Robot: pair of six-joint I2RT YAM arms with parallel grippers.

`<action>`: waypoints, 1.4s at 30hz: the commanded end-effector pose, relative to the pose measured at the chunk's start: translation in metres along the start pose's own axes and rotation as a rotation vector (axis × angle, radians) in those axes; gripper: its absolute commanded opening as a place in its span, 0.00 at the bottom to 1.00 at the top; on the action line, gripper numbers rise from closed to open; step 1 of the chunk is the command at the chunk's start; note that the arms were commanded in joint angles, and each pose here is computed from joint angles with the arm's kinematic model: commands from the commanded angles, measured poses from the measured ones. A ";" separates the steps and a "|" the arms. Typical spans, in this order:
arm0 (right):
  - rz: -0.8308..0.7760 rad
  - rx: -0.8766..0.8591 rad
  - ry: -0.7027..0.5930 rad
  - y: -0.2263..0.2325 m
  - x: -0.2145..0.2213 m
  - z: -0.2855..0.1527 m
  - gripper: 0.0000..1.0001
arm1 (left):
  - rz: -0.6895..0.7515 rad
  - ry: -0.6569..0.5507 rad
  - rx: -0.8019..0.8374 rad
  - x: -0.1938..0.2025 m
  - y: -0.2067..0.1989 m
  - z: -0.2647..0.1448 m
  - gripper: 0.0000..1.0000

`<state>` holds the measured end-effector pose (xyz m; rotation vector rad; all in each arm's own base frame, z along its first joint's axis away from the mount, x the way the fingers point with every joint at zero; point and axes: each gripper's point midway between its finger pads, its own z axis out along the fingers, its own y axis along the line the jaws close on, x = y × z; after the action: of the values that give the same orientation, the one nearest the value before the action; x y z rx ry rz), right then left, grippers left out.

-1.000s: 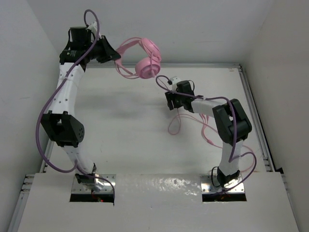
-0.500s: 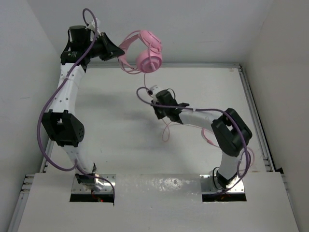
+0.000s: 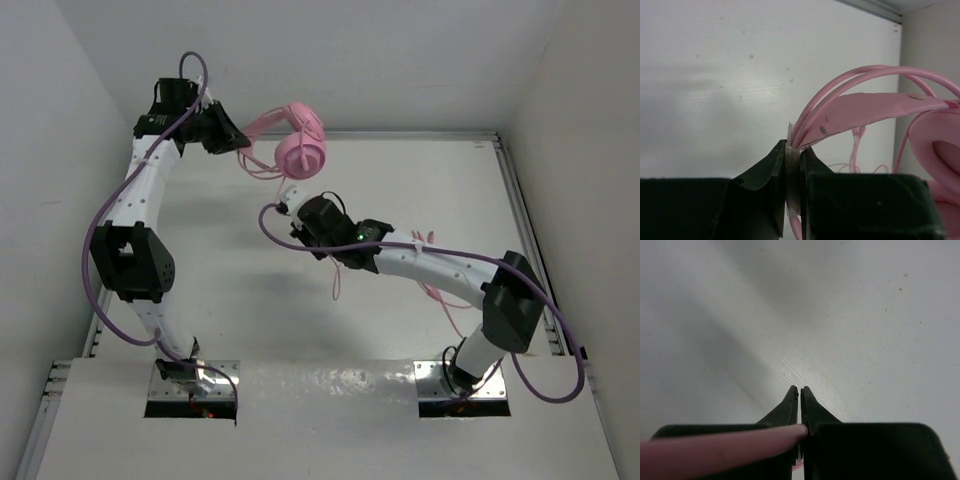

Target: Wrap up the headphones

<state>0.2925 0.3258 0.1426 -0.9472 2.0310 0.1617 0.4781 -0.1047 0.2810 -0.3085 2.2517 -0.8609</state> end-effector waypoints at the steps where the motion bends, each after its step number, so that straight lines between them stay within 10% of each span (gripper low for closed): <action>1: -0.080 -0.129 0.070 0.025 -0.015 -0.018 0.00 | 0.035 -0.082 -0.125 -0.007 0.012 -0.008 0.00; 10: 0.042 -0.075 -0.002 0.004 -0.074 -0.065 0.00 | 0.307 -0.082 -0.371 0.009 0.050 -0.002 0.00; 18: -0.193 0.452 0.448 -0.085 0.007 -0.088 0.00 | 0.397 -0.169 -0.362 -0.016 0.038 -0.006 0.00; 23: -0.295 0.656 0.453 -0.121 -0.032 -0.112 0.00 | 0.454 -0.130 -0.321 -0.007 0.034 0.001 0.00; 29: -0.228 0.511 0.150 -0.113 -0.115 -0.107 0.00 | 0.578 0.005 -0.247 0.034 0.029 0.015 0.00; 33: -0.199 0.110 -0.078 -0.052 -0.159 -0.100 0.00 | 0.449 0.012 -0.167 0.041 0.022 0.031 0.00; 42: -0.231 0.075 0.005 -0.042 -0.110 -0.085 0.00 | 0.209 0.071 0.127 0.030 -0.039 0.035 0.00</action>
<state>0.3057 0.3116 0.2815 -1.1217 1.9522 -0.1087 0.4719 -0.1448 0.2228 0.0695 2.3554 -0.6614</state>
